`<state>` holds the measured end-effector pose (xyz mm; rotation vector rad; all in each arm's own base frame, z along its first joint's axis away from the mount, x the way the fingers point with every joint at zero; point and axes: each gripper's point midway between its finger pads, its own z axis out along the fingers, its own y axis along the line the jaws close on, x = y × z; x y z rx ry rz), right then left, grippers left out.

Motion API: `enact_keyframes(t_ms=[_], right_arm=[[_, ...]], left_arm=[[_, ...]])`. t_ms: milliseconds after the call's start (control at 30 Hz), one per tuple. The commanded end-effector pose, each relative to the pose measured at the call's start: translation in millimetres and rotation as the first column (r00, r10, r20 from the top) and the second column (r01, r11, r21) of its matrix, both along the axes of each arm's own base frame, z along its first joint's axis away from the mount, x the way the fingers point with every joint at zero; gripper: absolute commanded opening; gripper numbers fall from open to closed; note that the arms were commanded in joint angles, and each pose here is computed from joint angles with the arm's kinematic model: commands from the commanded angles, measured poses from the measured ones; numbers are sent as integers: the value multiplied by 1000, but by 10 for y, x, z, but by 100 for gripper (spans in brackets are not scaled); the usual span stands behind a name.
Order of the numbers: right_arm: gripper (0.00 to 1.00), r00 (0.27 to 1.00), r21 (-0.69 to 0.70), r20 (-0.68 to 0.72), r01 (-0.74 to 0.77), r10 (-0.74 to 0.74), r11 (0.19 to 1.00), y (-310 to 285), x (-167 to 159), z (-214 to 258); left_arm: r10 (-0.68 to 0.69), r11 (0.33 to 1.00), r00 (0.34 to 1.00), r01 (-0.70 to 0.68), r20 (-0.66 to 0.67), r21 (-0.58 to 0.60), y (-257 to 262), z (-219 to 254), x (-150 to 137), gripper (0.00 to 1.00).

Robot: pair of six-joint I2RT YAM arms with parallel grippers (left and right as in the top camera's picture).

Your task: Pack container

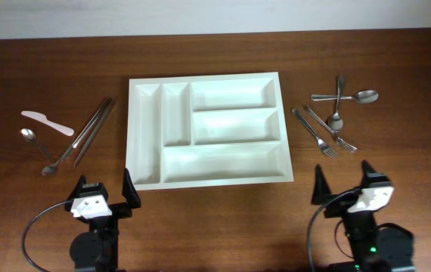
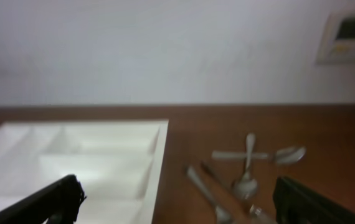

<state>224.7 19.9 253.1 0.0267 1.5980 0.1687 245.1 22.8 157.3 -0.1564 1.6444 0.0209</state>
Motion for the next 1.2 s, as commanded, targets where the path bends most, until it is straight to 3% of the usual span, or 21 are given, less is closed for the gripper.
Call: enact_keyframes(t_ms=[0,267,467,567,700,900,1067,1167], right_arm=[[99,998,12,4,66,-66,998,-118,-2,422],[99,964,-16,-261,35,-38,999,-46,268,926],[99,874,4,-484,-52,47,999,130,540,1145],[99,816,-70,-576,-108,48,992,147,718,1129],[99,738,-55,-665,-198,112,979,281,994,916],[99,620,18,-771,-202,142,979,249,1285,430],[100,534,87,-840,-38,94,995,-152,1485,44],[94,470,98,-880,44,66,994,-445,1555,-229]], left_arm=[[-16,1000,1000,16,2,19,-29,-5,0,99],[-16,1000,1000,16,2,19,-29,-5,0,99],[-16,1000,1000,16,2,19,-29,-3,0,99],[-16,1000,1000,16,2,19,-29,-5,0,99],[-16,1000,1000,16,2,19,-29,-5,0,99],[-16,1000,1000,16,2,19,-29,-5,0,99],[-16,1000,1000,16,2,19,-29,-5,0,99],[-16,1000,1000,16,2,19,-29,-5,0,99]])
